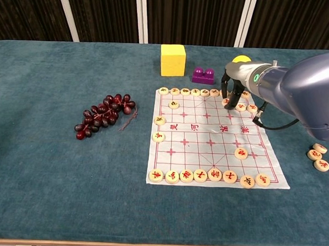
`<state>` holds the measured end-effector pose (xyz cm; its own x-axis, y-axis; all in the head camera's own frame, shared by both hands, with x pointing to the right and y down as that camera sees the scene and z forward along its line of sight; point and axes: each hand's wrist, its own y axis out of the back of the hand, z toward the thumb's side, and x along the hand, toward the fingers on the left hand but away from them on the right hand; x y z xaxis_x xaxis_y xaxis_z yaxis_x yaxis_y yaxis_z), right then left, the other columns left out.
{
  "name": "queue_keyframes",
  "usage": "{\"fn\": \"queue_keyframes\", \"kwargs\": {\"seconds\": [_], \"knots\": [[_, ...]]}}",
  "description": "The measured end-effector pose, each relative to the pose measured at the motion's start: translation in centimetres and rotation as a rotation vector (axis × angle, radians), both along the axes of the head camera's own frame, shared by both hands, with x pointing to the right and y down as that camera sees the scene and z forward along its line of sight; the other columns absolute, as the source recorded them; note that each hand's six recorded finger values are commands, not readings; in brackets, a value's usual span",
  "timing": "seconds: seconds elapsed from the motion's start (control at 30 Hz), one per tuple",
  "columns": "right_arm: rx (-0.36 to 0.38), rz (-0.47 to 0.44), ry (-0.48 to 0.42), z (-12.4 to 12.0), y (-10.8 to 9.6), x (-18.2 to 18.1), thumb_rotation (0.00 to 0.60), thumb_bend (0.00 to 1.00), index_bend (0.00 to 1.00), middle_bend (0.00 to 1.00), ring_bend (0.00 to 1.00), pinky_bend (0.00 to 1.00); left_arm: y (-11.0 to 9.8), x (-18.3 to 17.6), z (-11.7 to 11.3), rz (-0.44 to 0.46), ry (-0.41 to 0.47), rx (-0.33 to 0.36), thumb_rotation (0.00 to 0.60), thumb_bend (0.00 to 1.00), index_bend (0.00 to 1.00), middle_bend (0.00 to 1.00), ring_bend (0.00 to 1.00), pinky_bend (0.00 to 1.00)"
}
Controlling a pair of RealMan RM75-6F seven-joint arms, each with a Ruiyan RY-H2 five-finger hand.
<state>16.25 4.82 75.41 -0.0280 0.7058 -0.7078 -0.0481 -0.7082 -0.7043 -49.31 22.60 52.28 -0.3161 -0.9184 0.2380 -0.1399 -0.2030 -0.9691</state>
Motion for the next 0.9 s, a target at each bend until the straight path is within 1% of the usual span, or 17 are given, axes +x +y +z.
{"fn": "queue_keyframes", "kwargs": {"seconds": [0.9], "knots": [[-0.013, 0.006, 0.026, 0.9, 0.27, 0.8, 0.6, 0.37, 0.52, 0.0, 0.0, 0.02, -0.03, 0.07, 0.0, 0.001, 0.0, 0.001, 0.6, 0.03, 0.02, 0.0, 0.0, 0.04]]}}
